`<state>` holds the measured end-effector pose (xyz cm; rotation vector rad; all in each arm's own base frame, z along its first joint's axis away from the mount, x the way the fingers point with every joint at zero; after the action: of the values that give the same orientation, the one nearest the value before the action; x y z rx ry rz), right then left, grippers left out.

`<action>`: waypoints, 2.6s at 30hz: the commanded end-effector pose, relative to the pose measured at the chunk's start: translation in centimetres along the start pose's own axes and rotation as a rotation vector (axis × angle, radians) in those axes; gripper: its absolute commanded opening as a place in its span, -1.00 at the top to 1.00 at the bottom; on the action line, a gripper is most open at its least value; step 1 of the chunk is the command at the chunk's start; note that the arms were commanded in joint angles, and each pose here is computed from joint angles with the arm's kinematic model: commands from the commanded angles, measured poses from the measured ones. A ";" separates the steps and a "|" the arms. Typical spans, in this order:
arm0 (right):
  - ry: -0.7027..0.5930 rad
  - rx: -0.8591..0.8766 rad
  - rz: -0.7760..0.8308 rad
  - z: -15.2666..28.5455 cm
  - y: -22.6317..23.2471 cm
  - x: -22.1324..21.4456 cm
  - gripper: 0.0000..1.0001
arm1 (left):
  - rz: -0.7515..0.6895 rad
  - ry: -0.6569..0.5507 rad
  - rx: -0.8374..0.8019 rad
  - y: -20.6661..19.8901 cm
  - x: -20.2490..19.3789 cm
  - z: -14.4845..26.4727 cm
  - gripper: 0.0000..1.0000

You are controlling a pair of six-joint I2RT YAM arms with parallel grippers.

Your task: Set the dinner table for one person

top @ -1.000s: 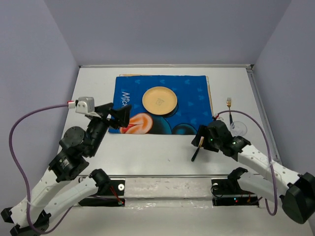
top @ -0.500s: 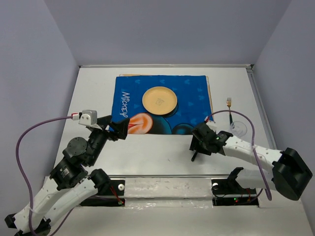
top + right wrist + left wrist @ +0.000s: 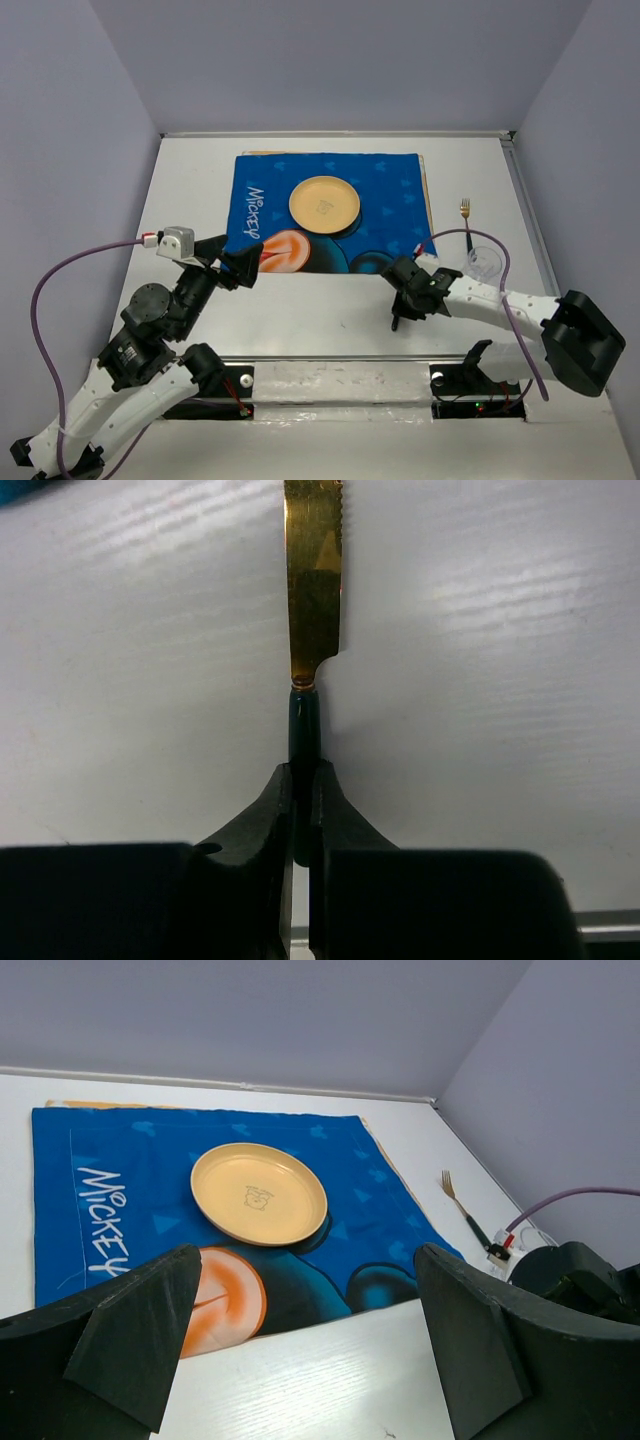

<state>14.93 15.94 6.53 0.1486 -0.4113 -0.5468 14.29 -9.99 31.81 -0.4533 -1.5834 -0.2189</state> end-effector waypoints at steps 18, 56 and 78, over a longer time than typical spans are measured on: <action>-0.255 0.171 0.313 12.3 8.2 7.2 1.00 | -0.019 -0.007 0.022 0.1 0.0 -0.6 -0.98; -0.073 0.191 0.265 -7.5 15.0 20.5 1.00 | -0.060 0.065 0.078 1.0 -1.5 -2.4 -0.98; -0.066 0.159 0.232 -8.8 15.0 20.5 0.43 | -0.060 0.058 0.064 1.1 -1.4 -2.6 -0.98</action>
<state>40.07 17.62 8.04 0.2204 -0.4674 -0.2723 16.82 -10.05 30.00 -0.3398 -1.5082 -0.2094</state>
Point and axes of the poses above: each gripper's point midway between its finger pads, its own z axis back along the fingers, its own y axis along the line the jaws close on, x = y × z, the point moved 5 cm from there along z, back along the fingers, and after that the axes turned 13 degrees about -z, right-handed, at the moved point
